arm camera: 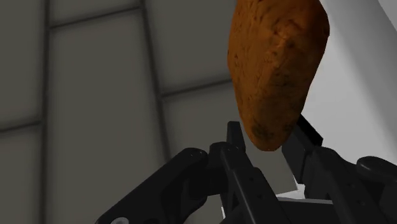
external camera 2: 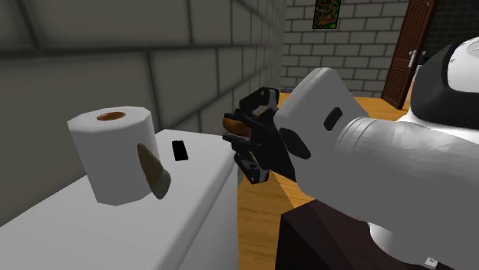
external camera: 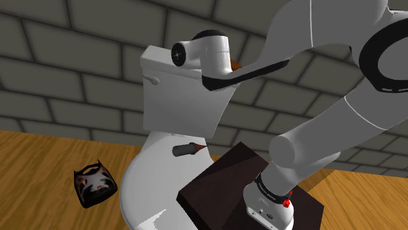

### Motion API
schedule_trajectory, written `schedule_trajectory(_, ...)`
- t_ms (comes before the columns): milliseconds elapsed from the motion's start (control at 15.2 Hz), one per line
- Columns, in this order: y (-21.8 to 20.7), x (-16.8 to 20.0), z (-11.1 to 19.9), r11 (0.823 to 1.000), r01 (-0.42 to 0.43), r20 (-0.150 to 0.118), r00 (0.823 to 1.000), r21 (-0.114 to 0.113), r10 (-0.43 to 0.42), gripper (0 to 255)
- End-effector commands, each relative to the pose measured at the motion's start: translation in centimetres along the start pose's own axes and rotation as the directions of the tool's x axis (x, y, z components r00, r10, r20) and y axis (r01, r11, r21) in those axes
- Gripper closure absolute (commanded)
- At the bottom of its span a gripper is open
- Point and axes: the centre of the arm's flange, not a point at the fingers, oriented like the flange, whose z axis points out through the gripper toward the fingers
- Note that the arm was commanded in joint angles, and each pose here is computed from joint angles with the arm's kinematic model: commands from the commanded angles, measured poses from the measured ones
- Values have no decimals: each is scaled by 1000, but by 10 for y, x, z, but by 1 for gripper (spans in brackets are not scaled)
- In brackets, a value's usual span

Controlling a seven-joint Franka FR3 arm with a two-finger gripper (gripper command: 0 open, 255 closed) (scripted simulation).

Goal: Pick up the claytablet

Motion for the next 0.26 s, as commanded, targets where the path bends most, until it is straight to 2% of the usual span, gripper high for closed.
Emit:
schedule_trajectory(0, 11, 3, -1, 1000, 0, 0, 1000, 0, 0, 255)
schedule_trajectory(198, 17, 4, -2, 1000, 0, 0, 1000, 0, 0, 255)
